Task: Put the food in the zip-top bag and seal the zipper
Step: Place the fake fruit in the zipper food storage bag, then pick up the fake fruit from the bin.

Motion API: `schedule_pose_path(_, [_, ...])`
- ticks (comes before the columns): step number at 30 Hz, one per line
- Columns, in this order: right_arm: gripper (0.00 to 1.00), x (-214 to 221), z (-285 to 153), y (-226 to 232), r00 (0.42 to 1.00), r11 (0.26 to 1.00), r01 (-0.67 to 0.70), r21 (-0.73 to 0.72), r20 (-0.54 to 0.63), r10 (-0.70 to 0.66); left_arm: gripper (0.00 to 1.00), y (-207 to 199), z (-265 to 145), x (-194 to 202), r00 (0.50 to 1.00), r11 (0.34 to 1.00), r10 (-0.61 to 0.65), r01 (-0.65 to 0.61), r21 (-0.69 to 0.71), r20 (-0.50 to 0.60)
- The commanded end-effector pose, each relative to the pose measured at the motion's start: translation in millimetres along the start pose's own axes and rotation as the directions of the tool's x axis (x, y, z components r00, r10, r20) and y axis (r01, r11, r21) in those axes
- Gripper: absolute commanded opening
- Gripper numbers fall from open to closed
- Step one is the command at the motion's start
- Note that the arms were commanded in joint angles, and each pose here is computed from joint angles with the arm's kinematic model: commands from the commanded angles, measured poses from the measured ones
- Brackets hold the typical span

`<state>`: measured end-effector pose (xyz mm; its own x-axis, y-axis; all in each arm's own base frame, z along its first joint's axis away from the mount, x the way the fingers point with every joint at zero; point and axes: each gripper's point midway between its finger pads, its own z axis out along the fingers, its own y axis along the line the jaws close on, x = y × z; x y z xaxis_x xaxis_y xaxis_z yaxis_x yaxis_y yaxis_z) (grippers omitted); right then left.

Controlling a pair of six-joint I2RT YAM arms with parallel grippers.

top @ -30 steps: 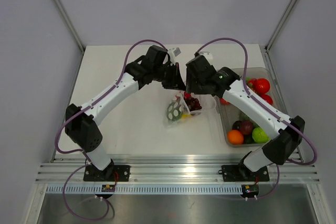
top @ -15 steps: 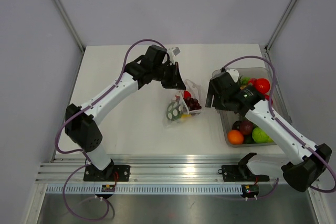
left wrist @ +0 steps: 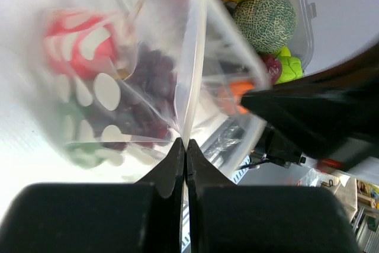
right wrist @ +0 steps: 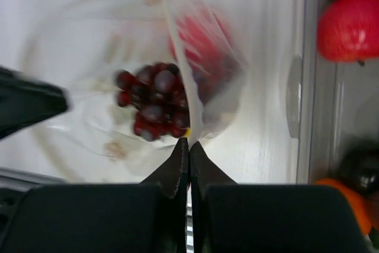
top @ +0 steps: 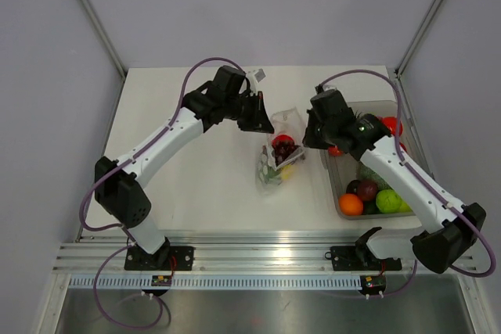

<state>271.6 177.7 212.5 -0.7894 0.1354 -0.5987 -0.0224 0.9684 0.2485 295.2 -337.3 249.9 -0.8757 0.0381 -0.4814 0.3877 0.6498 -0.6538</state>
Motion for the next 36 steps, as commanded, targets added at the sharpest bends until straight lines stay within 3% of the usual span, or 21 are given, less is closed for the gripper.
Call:
schedule_pose_path(1, [0.00,-73,-54,44,0.978,0.983,0.046,-0.177,0.208,-0.009,0.00,-29,-44,-36,0.987,0.996,0.074,-0.080,0.036,0.143])
schedule_pose_path(3, [0.00,-91,-73,57,0.968,0.972,0.070,-0.226,0.251,-0.011,0.00,-34,-59,-49,0.978,0.996,0.086,-0.092,0.022,0.188])
schedule_pose_path(6, [0.00,-93,-65,59,0.968,0.974,0.080,-0.214,0.250,-0.025,0.00,-32,-65,-55,0.973,0.996,0.087,-0.089,0.000,0.215])
schedule_pose_path(12, [0.00,-60,6,38,0.989,0.994,0.065,-0.083,0.137,-0.053,0.00,4,-24,-26,0.994,1.000,0.020,-0.018,-0.017,0.109])
schedule_pose_path(17, [0.02,-54,14,37,0.991,0.995,0.062,-0.073,0.120,-0.053,0.00,8,-21,-18,0.995,1.000,0.013,-0.011,-0.012,0.096])
schedule_pose_path(19, [0.26,-57,8,34,0.990,0.995,0.071,-0.065,0.129,-0.063,0.00,5,-26,-22,0.994,1.000,0.026,-0.025,-0.013,0.110])
schedule_pose_path(20, [0.54,-65,1,33,0.986,0.996,0.071,-0.055,0.155,-0.062,0.00,3,-29,-25,0.993,0.999,0.030,-0.028,-0.018,0.117])
schedule_pose_path(22, [0.68,-71,-10,28,0.982,0.997,0.069,-0.039,0.181,-0.061,0.00,1,-32,-27,0.992,0.999,0.039,-0.037,-0.017,0.123])
schedule_pose_path(24, [0.77,-79,-19,19,0.979,0.999,0.043,-0.034,0.202,-0.035,0.00,1,-32,-28,0.991,0.999,0.040,-0.038,-0.018,0.125])
schedule_pose_path(30, [0.83,-98,-46,-41,0.950,0.994,-0.106,0.019,0.298,0.096,0.00,2,-28,-25,0.993,1.000,0.028,-0.028,-0.002,0.114])
schedule_pose_path(36, [0.88,-87,-4,-117,0.917,0.919,-0.361,0.157,0.241,0.319,0.00,0,-25,-26,0.993,1.000,0.023,-0.024,0.014,0.112])
